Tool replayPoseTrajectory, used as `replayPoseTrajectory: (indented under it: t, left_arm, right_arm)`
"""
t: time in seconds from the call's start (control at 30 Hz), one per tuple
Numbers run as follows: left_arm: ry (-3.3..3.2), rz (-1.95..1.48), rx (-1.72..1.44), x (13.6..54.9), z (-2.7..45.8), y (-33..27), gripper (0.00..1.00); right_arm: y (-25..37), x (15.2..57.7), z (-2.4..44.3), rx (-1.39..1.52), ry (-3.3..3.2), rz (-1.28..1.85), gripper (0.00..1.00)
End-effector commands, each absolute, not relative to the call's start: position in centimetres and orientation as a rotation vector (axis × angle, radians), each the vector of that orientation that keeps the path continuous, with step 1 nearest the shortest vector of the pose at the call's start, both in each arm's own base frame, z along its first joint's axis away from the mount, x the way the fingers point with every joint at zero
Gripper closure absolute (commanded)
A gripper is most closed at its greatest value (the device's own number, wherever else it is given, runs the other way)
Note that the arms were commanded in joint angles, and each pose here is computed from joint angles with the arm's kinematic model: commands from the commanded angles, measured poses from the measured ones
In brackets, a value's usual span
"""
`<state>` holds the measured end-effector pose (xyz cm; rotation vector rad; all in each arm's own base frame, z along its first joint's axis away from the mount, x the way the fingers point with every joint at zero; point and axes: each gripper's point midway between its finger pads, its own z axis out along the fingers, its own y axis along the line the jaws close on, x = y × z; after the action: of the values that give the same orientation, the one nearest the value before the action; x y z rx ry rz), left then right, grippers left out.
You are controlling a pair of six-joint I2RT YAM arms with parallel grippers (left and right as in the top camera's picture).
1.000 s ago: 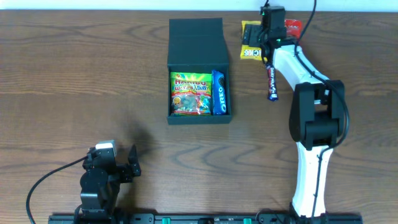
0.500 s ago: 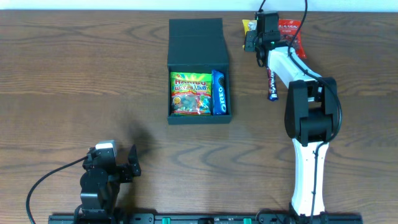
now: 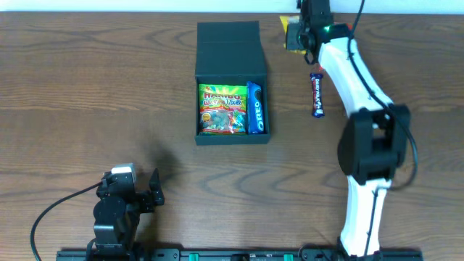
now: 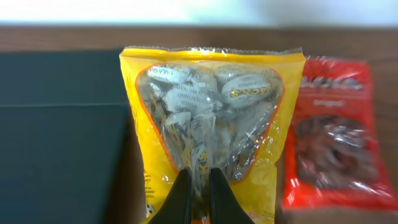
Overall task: Pack container
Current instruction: 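Reach the right gripper to the yellow Hacks bag and grasp it, then lower the yellow Hacks bag into the box and release it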
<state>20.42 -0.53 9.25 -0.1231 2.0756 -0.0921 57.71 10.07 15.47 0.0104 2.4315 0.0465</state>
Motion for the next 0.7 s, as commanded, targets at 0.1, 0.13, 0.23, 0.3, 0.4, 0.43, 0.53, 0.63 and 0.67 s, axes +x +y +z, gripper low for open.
replayPoseTrajectory:
  t: [0.1, 0.13, 0.23, 0.3, 0.4, 0.43, 0.53, 0.63, 0.67]
  left_arm:
    - [2.073, -0.094, -0.14, 20.5, 9.0, -0.4, 0.05]
    - [2.073, -0.094, -0.14, 20.5, 9.0, -0.4, 0.05]
    - [2.073, -0.094, -0.14, 20.5, 9.0, -0.4, 0.05]
    - [2.073, -0.094, -0.14, 20.5, 9.0, -0.4, 0.05]
    - [2.073, -0.094, -0.14, 20.5, 9.0, -0.4, 0.05]
    - [2.073, -0.094, -0.14, 20.5, 9.0, -0.4, 0.05]
    - [2.073, -0.094, -0.141, 20.5, 9.0, -0.4, 0.05]
    - [2.073, -0.094, -0.14, 20.5, 9.0, -0.4, 0.05]
    - [2.073, -0.094, -0.14, 20.5, 9.0, -0.4, 0.05]
  right_arm:
    - [11.7, 51.2, 24.8, -0.079, 2.363, 0.161, 0.99]
    - [11.6, 50.3, 25.2, -0.08, 2.345, 0.166, 0.99]
    - [11.6, 48.0, 25.7, -0.122, 2.265, 0.173, 0.98]
    - [12.2, 46.0, 25.2, -0.153, 2.209, 0.192, 0.99]
    - [14.1, 44.4, 23.8, -0.096, 2.202, 0.28, 0.99]
    - [15.5, 43.9, 22.8, -0.074, 2.221, 0.323, 0.99]
    - [20.5, 42.8, 20.2, -0.173, 2.264, 0.38, 0.99]
    - [24.2, 42.1, 18.2, -0.249, 2.286, 0.413, 0.99]
    - [25.1, 42.0, 17.3, -0.233, 2.3, 0.429, 0.99]
